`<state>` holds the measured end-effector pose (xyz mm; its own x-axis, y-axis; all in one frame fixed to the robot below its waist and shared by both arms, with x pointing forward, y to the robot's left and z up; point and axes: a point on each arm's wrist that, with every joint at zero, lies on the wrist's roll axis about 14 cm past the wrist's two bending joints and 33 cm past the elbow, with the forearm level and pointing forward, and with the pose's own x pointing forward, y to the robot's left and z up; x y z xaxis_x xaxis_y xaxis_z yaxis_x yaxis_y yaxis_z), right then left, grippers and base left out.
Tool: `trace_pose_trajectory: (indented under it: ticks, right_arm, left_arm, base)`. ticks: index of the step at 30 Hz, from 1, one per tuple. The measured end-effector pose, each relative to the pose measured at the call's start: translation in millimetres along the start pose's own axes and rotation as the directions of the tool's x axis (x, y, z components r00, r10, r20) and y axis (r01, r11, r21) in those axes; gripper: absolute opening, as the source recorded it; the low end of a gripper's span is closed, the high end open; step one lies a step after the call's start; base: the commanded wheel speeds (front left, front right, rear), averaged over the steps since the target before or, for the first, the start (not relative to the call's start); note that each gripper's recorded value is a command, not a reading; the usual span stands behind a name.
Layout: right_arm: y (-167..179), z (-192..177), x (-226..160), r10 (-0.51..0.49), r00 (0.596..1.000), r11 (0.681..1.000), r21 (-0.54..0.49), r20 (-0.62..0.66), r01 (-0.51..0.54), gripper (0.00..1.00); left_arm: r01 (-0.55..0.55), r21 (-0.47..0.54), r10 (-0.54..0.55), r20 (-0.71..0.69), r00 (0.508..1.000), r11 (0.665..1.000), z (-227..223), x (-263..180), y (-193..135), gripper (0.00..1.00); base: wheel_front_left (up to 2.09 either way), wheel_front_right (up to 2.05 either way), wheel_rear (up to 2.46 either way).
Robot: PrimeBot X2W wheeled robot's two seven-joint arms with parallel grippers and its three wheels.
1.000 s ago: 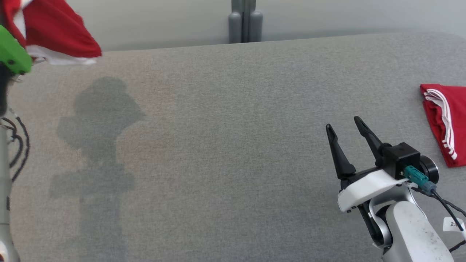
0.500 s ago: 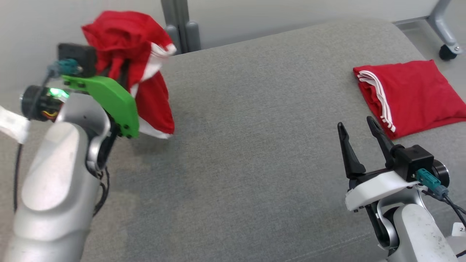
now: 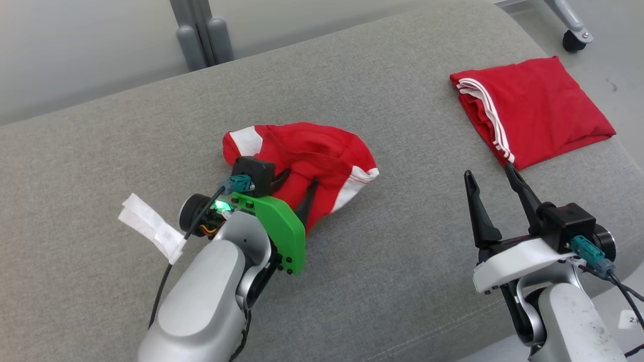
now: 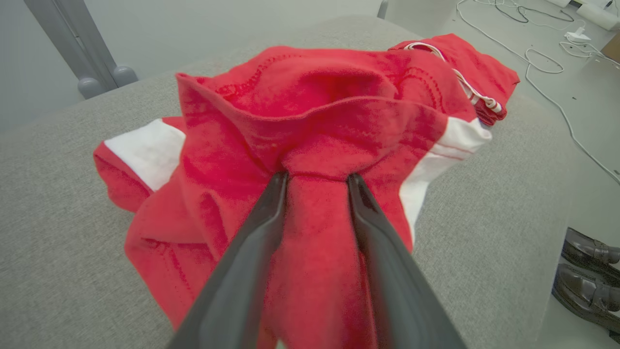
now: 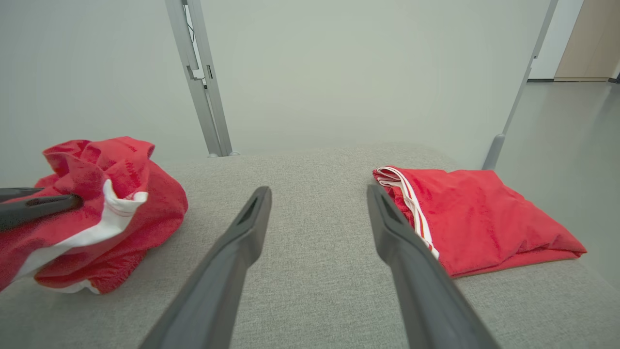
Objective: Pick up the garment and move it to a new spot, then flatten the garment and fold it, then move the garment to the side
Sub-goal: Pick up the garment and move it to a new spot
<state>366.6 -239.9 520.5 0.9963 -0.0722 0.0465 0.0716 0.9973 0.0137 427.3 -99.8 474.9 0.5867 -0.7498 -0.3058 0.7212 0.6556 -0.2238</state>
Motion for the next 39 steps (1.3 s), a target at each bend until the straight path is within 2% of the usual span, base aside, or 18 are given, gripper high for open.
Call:
trace_pose_trajectory:
  ticks: [5,8,14,20,24,26,32,39]
  right_arm:
    - [6.8,-0.1,3.9,0.022,1.000,1.000,0.005,0.003,-0.022,1.00]
    - [14.5,1.3,6.8,0.045,0.999,0.999,0.010,0.011,-0.045,1.00]
    - [31.5,1.9,10.7,0.095,0.995,0.995,0.020,0.016,-0.095,1.00]
    - [52.3,4.7,14.5,0.154,0.988,0.988,0.029,0.022,-0.155,1.00]
    - [61.6,9.2,17.4,0.179,0.983,0.983,0.033,0.034,-0.180,1.00]
    - [66.3,8.9,16.5,0.192,0.981,0.981,0.035,0.034,-0.193,1.00]
    - [73.2,13.3,13.4,0.211,0.977,0.977,0.037,0.043,-0.212,1.00]
    - [77.6,15.3,10.7,0.219,0.974,0.974,0.043,0.049,-0.222,1.00]
  left_arm:
    - [0.041,-0.064,-0.033,0.121,0.992,0.997,12.2,-9.0,-11.5,1.00]
    - [0.032,-0.110,-0.009,0.202,0.979,0.993,22.3,-20.0,-7.9,1.00]
    - [-0.063,-0.176,0.121,0.342,0.932,0.982,36.5,-55.3,24.1,1.00]
    - [-0.221,-0.219,0.297,0.430,0.853,0.950,33.5,-114.8,72.2,1.00]
    - [-0.333,-0.226,0.401,0.430,0.809,0.915,17.8,-155.2,97.6,1.00]
    - [-0.392,-0.242,0.460,0.432,0.775,0.887,11.8,-176.5,110.5,1.00]
    - [-0.489,-0.285,0.565,0.454,0.689,0.825,5.0,-221.9,125.5,1.00]
    - [-0.557,-0.320,0.638,0.479,0.602,0.766,2.7,-258.6,132.3,1.00]
  base:
    - [0.00,0.00,0.00]
    - [0.00,0.00,0.00]
    - [0.00,0.00,0.00]
    - [0.00,0.00,0.00]
    - [0.00,0.00,0.00]
    - [0.00,0.00,0.00]
    - [0.00,0.00,0.00]
    - [0.00,0.00,0.00]
